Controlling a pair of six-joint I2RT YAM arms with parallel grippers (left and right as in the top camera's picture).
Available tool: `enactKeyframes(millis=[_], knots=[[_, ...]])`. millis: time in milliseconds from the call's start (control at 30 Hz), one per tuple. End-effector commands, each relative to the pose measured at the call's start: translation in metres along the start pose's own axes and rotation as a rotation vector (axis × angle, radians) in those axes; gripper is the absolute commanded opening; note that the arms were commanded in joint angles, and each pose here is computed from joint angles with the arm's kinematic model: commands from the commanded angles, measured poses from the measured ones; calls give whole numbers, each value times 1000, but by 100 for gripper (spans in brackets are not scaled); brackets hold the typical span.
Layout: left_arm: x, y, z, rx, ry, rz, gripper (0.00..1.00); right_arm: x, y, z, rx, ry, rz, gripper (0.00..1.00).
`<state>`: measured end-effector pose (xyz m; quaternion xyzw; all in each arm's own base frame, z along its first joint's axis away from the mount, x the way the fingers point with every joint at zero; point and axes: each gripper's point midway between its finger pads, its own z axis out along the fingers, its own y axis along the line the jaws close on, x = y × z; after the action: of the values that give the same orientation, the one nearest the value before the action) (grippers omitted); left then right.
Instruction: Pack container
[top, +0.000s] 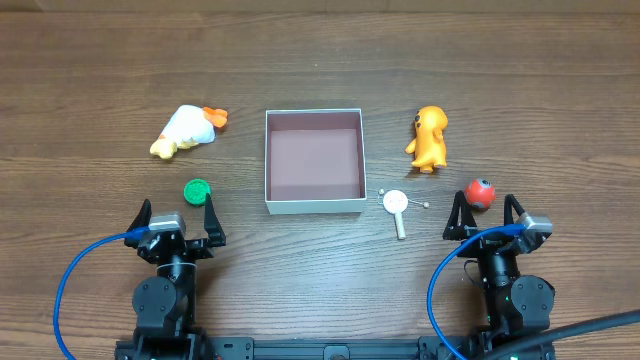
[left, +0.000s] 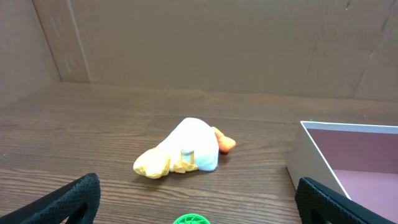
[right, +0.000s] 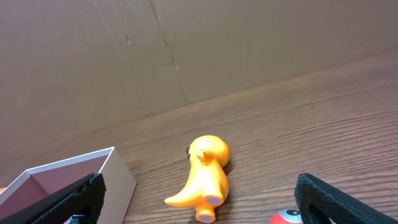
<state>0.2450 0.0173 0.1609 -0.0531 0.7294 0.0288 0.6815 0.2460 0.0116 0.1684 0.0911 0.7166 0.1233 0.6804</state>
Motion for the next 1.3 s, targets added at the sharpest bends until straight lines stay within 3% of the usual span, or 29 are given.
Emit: enactKeyframes(millis=[0,1033,1267], knots=[[2,-1,0,8,-5,25,100,-2,-1,0,4,-13,-7,100],[2,-1,0,7,-5,25,100,-2,-1,0,3,-12,-2,100],[2,-1,0,7,-5,25,100,-6,14,-1,-80,-18,7,100]])
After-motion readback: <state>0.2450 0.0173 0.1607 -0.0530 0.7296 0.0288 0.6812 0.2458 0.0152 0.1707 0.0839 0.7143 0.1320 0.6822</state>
